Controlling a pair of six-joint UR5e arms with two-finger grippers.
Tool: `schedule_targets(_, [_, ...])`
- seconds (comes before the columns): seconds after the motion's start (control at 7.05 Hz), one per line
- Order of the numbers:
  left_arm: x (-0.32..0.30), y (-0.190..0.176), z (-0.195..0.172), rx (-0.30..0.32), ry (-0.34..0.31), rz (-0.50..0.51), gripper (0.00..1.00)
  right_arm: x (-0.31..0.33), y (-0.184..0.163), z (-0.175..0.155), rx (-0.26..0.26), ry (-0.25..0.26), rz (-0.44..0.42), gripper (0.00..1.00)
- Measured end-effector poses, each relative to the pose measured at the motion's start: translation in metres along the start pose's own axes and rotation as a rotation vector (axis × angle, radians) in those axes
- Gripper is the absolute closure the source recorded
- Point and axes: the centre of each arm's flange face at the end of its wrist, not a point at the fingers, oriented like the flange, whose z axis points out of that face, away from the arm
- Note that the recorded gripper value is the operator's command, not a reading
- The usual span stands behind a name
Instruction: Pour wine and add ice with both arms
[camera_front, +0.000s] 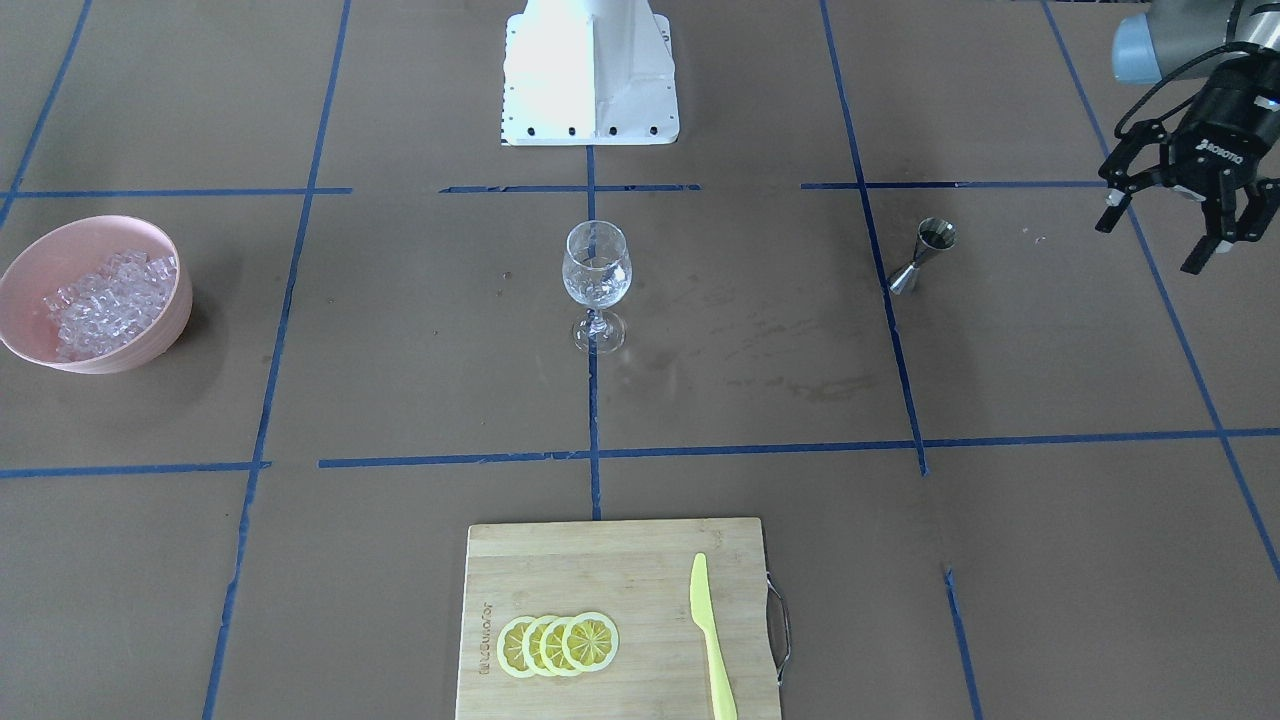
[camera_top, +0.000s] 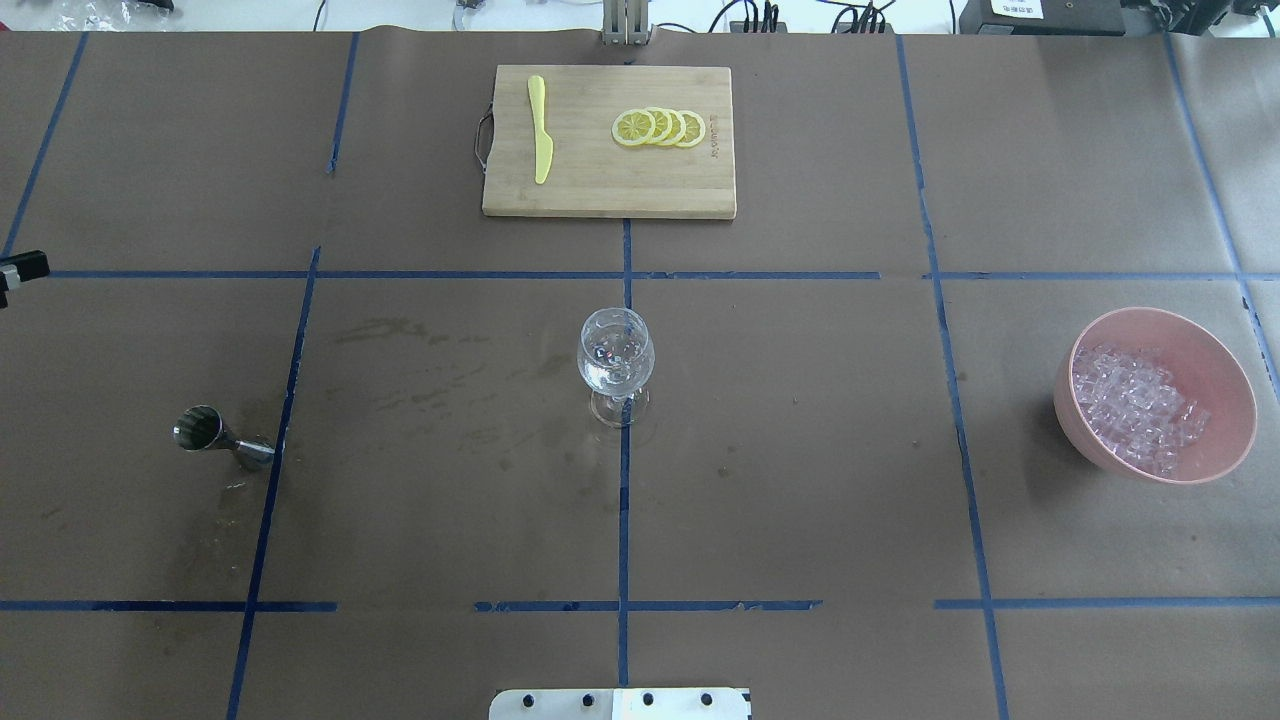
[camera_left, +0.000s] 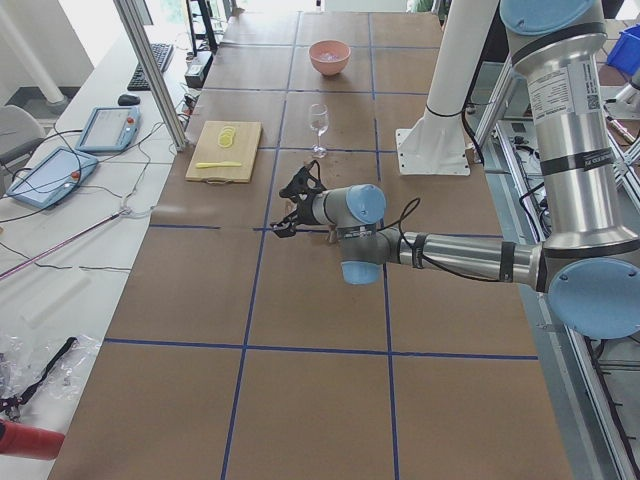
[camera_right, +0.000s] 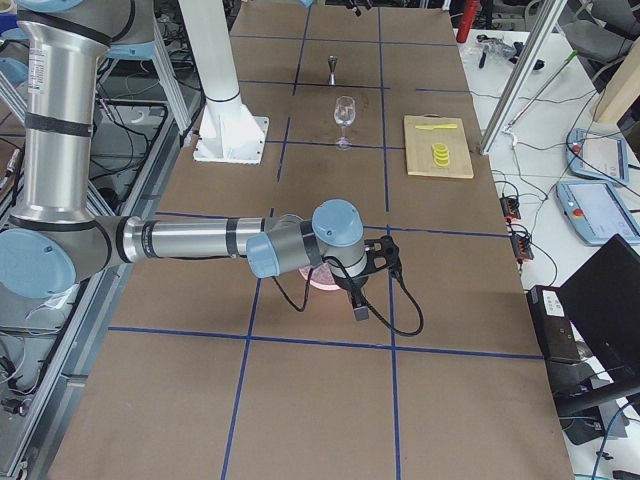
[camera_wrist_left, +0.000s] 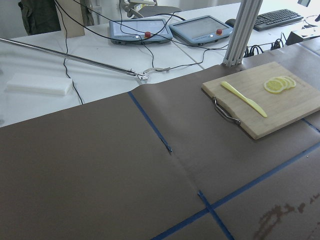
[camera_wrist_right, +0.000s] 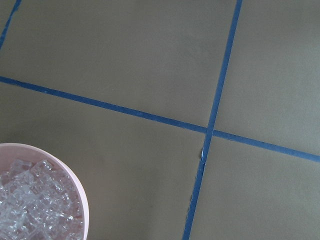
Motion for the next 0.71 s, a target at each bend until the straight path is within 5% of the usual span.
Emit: schedule_targets(0.71, [0.105,0.101,0.045,0.196,-0.151,-0.037,0.00,-0.001,0.000,-0.001,0.001,0.000,-0.001,0.00])
